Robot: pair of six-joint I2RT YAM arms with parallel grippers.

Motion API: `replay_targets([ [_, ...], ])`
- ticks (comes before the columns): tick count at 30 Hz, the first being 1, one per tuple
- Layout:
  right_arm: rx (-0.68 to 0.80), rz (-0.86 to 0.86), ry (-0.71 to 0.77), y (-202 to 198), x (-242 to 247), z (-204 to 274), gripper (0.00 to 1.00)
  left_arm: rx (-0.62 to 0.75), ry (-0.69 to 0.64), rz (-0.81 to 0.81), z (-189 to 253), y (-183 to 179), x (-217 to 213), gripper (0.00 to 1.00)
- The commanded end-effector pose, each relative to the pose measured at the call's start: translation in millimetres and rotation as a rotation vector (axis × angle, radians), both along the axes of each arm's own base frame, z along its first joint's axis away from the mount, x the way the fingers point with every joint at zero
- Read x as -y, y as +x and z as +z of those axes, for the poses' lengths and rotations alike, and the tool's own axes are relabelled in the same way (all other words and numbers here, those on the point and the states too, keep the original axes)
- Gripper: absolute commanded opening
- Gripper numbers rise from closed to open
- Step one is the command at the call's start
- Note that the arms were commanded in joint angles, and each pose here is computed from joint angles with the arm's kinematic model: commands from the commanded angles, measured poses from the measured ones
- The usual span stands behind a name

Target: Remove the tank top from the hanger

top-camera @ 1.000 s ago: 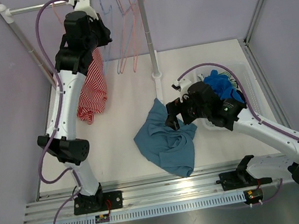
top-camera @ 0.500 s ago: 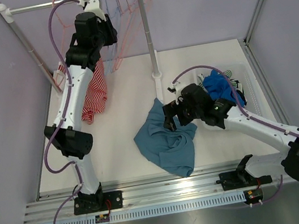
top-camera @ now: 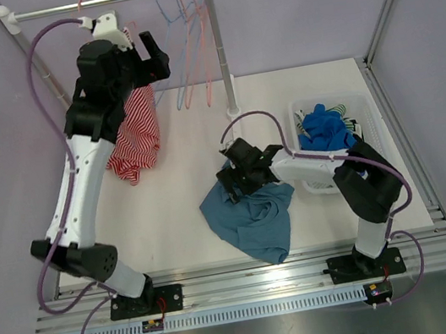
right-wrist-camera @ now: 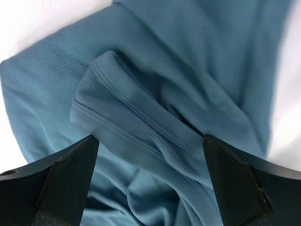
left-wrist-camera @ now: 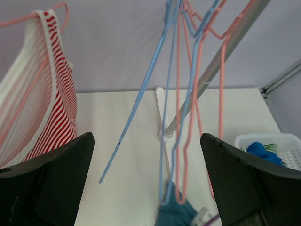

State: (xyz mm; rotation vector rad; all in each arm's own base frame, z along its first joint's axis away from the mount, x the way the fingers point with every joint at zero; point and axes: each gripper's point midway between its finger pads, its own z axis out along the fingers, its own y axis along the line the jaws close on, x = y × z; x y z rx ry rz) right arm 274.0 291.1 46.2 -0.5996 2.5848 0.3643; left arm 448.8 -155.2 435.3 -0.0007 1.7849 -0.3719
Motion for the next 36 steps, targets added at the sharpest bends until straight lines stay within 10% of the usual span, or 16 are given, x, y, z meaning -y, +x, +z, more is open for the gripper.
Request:
replay_targets([
  [1,0.002,0.015,-0.088,-5,-13,-11,0.99,0.07,-0.064,0.07,29,-43,-25,0.99],
  [8,-0.069,-0.014,-0.226,-27,-4,-59,0.93,0.077,-0.142,0.122,2,-120,-56,0.99],
  [12,-0.068,0.01,-0.189,-30,-12,-52,0.0,0.063,-0.14,0.152,-30,-159,-74,0.99],
  [19,0.18,-0.007,-0.007,-3,-17,67,0.0,0.007,-0.068,0.207,-68,-206,-103,0.99],
  [36,0.682,-0.689,-0.077,71,234,315,0.0,0.036,0.112,0.17,-124,-229,-119,0.99],
])
